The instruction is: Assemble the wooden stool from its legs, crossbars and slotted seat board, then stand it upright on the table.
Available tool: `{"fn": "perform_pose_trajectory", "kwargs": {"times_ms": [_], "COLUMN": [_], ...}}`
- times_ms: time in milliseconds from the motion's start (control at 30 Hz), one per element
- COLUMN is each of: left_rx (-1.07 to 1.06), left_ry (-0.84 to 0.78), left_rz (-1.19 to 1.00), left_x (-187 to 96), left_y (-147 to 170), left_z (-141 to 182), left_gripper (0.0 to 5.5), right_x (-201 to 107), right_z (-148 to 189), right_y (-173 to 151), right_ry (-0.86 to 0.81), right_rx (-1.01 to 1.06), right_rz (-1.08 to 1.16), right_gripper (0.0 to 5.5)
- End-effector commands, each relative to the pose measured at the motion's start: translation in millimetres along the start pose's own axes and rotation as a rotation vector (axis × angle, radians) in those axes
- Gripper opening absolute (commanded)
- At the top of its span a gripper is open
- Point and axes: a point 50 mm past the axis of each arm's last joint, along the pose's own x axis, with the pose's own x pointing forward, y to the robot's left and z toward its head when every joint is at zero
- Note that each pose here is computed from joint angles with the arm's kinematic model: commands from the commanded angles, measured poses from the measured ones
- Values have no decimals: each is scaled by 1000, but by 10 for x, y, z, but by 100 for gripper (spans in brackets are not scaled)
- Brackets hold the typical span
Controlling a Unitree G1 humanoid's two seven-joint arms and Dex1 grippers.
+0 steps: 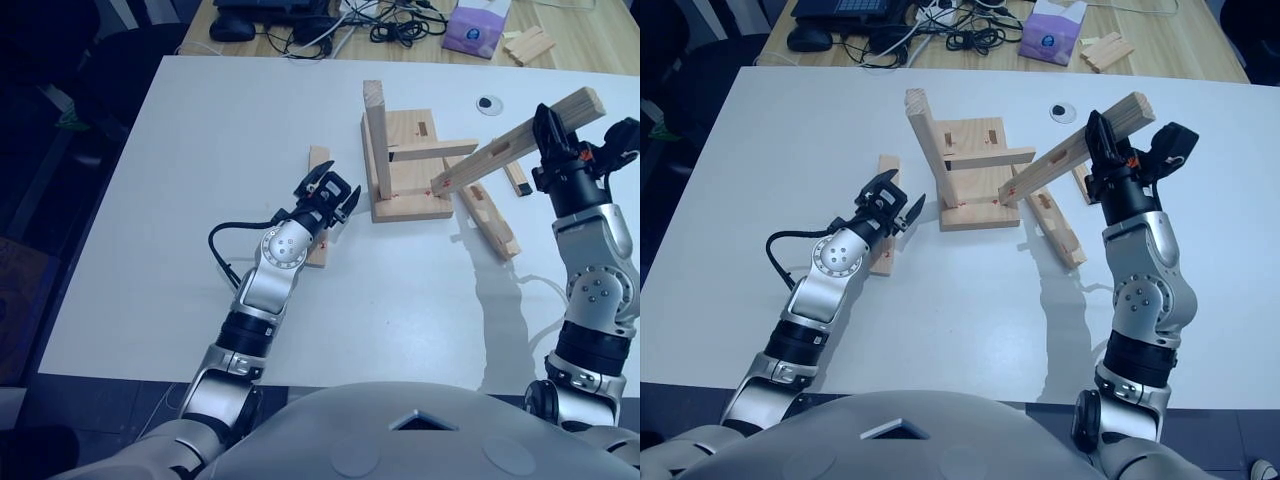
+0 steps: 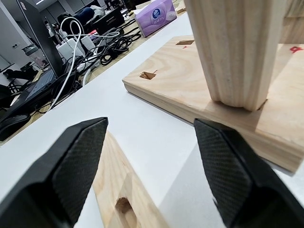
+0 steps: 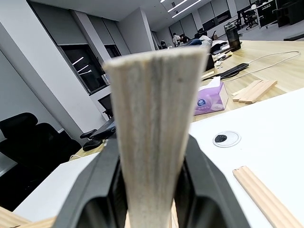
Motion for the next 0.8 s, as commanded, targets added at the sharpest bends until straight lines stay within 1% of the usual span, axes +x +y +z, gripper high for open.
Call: {"fn": "perform_pose_trajectory", "kwargs": {"times_ms": [33,200,267,300,367,467,600,667,800], "left_rx": [-5,-10,-11,-12,-12,-12,-13,-15,-22], "left_ry": [-1,-4,-5,-5,-5,-9,-13,-26,-92], "left_rz": [7,12,11,12,15,16,19,19,37], "left_x": [0,9,10,16,27,38,43,42,86], "left_y": [-2,-4,-6,-9,-14,-16,-15,-27,-49], "left_z": [12,14,15,15,15,26,32,75,294], "left_gripper": [334,334,334,334,334,334,334,334,334], "right_x": [-73,-51,-13,-2,9,-4,27,73,144], "right_z": [-168,-168,-128,-131,-144,-234,-270,-257,-249], "right_y": [-210,-6,170,214,228,118,31,27,22], "right_ry": [117,110,112,122,136,211,271,282,317], "right_rx": [-40,-118,-273,-281,-260,-181,-90,-78,-53], "right_rz": [-128,-47,26,39,40,-15,-64,-54,-22], "right_gripper": [100,100,100,100,100,100,100,100,100]}}
